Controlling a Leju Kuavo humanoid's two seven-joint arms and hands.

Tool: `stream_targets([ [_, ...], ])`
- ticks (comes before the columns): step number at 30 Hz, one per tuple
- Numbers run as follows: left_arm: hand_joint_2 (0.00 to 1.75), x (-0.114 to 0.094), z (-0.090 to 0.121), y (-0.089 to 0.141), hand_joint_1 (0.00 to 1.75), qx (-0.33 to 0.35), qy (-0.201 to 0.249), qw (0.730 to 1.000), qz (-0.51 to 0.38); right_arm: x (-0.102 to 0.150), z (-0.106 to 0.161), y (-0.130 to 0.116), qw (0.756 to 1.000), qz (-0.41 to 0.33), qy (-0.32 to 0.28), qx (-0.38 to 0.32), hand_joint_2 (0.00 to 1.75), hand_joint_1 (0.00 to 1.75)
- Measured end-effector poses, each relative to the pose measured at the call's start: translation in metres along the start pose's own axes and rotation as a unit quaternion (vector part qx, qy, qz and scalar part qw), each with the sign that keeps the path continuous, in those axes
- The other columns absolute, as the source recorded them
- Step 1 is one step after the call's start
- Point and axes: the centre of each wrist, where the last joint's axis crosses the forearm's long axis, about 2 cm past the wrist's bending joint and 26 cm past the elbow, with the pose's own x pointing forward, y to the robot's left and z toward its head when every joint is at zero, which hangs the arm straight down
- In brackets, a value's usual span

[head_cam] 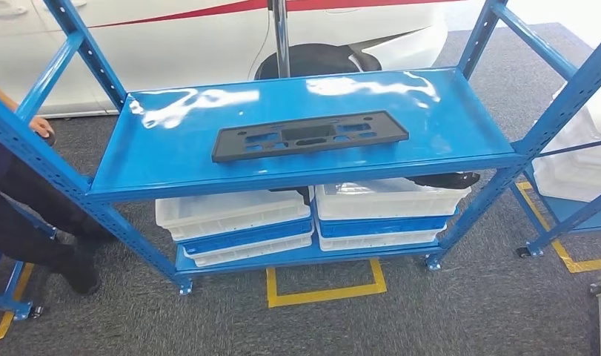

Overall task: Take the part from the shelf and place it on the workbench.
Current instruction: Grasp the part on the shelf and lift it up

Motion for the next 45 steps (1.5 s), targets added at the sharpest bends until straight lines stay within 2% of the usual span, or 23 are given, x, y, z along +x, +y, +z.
stream_targets([
  [6,0.0,-0.005,0.001,0.0,0.0,-0.002,0.013,1.0,-0.005,-0.002,0.0,0.001,1.0,0.004,0.002,0.001,0.0,0.0],
  [13,0.0,0.003,-0.001,0.002,0.0,-0.005,0.007,1.0,-0.006,0.005,0.0,-0.002,1.0,0.007,-0.004,-0.002,0.0,0.0],
  [18,0.0,0.001,0.0,0.001,0.0,-0.011,0.009,1.0,-0.006,0.002,0.0,-0.001,1.0,0.007,-0.008,-0.001,0.0,0.0],
  [26,0.0,0.002,-0.001,0.002,0.0,-0.015,0.008,1.0,-0.005,0.006,0.0,0.004,0.998,-0.002,-0.066,0.006,0.0,0.0],
  [32,0.0,0.002,-0.001,0.001,0.0,-0.011,-0.005,1.0,-0.014,0.02,0.001,0.006,0.995,0.004,-0.1,0.01,0.0,0.0],
  [40,0.0,0.002,0.0,0.001,0.0,-0.007,0.002,1.0,-0.013,0.028,0.001,0.012,0.995,0.016,-0.101,0.02,0.0,0.0],
  [45,0.0,0.0,0.0,0.001,0.0,-0.003,0.009,1.0,-0.01,0.021,0.001,0.016,0.996,0.021,-0.082,0.025,0.0,0.0],
])
